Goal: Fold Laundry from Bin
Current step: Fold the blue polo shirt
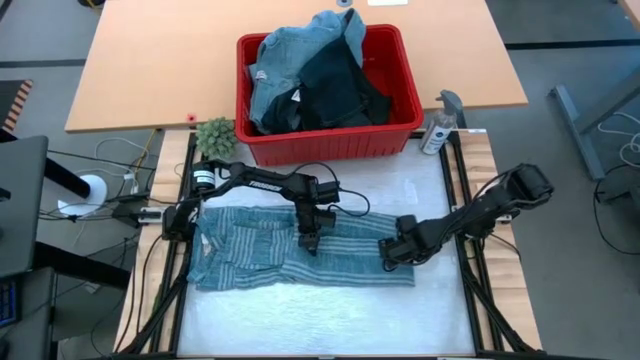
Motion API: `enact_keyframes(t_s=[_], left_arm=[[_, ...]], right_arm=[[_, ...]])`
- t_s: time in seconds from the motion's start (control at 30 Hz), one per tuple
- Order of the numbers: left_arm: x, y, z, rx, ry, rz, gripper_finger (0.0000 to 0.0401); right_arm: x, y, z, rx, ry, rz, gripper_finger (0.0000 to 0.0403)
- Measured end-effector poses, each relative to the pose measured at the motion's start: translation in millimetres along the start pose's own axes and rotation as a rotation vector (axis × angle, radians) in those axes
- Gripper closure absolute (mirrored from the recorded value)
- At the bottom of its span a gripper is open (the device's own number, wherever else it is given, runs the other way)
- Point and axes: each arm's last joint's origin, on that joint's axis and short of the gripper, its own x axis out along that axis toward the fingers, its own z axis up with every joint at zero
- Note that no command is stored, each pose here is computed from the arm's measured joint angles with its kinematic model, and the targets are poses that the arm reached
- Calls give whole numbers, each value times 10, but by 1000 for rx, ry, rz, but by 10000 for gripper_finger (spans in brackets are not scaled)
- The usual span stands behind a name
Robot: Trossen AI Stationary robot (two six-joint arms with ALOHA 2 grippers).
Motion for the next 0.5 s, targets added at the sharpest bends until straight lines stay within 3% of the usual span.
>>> enact_keyframes(t_s=[0.5], left_arm=[[-10, -2, 80, -40, -56, 7, 186]], right_arm=[[33, 88, 118, -79, 30, 45, 343]])
